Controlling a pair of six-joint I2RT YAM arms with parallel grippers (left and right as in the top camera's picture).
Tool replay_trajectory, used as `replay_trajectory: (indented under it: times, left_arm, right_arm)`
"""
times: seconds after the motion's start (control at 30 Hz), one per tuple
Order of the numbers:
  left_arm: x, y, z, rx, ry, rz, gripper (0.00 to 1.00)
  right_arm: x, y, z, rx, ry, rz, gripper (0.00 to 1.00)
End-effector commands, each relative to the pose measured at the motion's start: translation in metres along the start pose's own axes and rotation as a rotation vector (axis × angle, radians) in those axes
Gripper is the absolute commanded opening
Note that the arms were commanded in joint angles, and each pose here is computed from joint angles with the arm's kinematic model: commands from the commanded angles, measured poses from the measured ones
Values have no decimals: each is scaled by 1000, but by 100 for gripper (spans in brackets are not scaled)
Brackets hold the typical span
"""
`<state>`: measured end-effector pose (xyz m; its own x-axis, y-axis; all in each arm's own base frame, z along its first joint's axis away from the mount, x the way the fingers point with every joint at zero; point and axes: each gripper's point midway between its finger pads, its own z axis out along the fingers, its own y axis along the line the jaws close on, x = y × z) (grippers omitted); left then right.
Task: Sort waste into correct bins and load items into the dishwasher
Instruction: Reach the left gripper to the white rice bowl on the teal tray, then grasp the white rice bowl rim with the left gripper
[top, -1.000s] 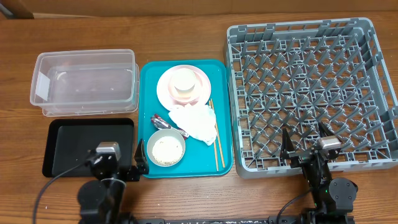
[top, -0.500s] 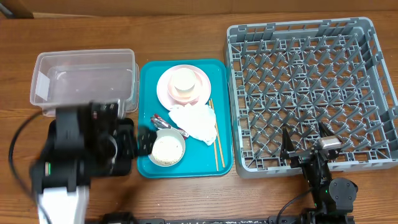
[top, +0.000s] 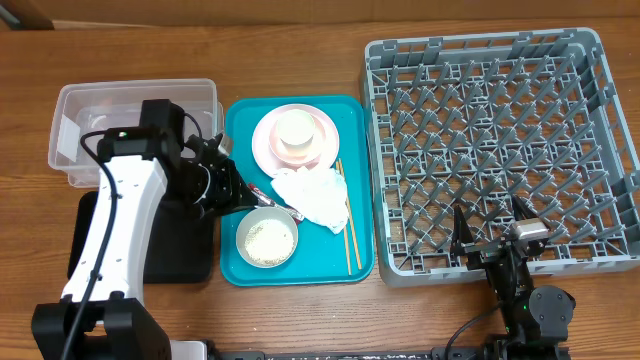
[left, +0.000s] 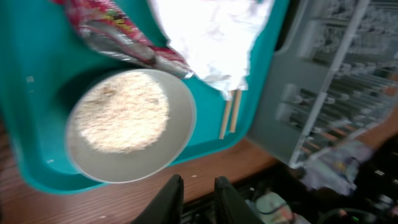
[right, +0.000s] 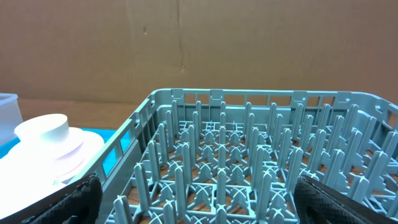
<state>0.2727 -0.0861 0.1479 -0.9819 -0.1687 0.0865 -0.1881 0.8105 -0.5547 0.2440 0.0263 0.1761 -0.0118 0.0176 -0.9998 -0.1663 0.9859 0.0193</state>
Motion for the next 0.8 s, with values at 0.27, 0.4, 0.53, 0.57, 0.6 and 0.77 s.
replay_trajectory:
  times: [0.27,0.4,0.53,0.57,0.6,0.77]
  left_arm:
    - [19,1,32,-494,-39,120,34]
    - [28,-14,45,-555,-66,182,39]
    - [37,-31,59,-551,-65,249,41]
    - [39,-35,62,-551,-64,267,42]
    - [39,-37,64,-553,-67,278,42]
    - [39,-34,70,-610,-83,293,42]
  right_arm:
    - [2,0,0,0,-3,-1,100]
    - [2,0,0,0,-3,-1,100]
    - [2,0,0,0,-3,-1,100]
    - [2,0,0,0,-3,-1,100]
    - [2,0,0,1,-3,-1,100]
    - [2,0,0,0,-3,-1,100]
